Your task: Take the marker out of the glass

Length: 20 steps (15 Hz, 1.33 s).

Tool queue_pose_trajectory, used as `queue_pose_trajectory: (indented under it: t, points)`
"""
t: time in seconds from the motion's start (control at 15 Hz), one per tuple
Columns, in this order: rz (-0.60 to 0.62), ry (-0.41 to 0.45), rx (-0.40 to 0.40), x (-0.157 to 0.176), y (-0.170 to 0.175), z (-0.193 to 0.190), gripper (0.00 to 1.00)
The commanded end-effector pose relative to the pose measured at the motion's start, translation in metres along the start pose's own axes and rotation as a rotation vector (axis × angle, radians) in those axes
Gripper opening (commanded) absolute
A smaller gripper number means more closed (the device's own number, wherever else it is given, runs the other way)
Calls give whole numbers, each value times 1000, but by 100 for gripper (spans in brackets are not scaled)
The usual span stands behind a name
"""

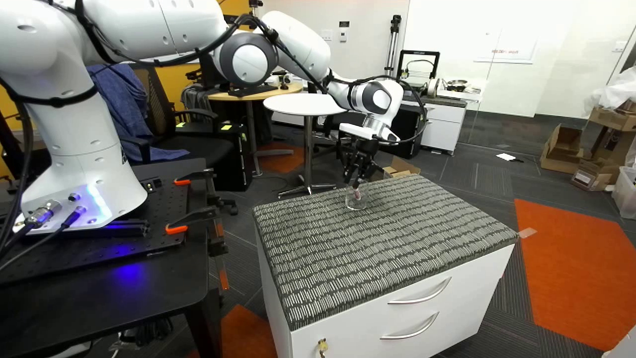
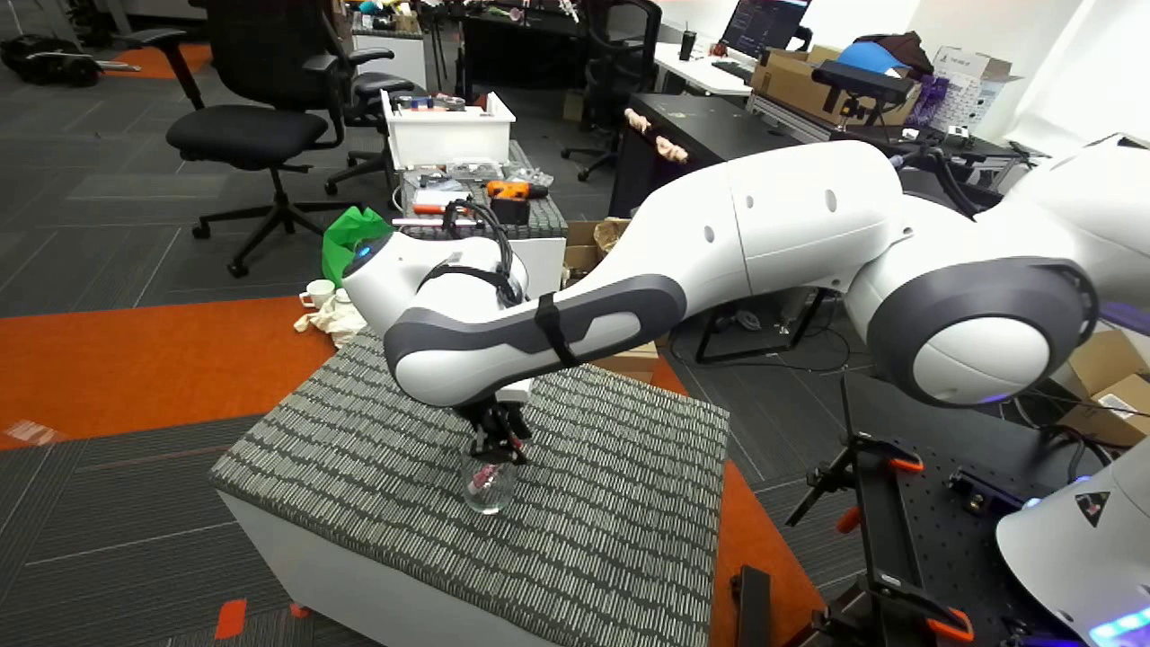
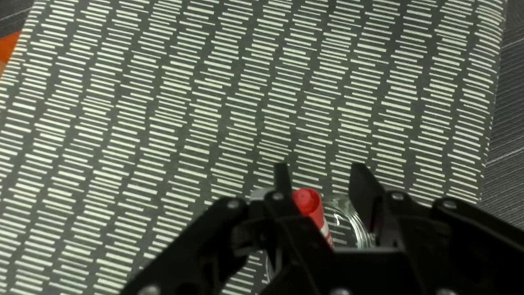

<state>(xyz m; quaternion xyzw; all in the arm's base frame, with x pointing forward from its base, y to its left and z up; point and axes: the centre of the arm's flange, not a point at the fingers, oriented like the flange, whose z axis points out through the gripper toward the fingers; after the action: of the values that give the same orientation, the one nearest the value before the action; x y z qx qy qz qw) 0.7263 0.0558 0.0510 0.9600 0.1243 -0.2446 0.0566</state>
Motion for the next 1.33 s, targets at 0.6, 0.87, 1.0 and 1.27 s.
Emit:
queue_pose_trajectory:
  t: [0.6, 0.87, 1.0, 1.27]
  points:
    - [-23, 36, 8, 4, 1, -22, 5]
    - [1, 69, -15, -15, 3, -45, 5]
    - [12, 87, -24, -23, 4, -57, 5]
    - [24, 133, -31, -39, 7, -82, 5]
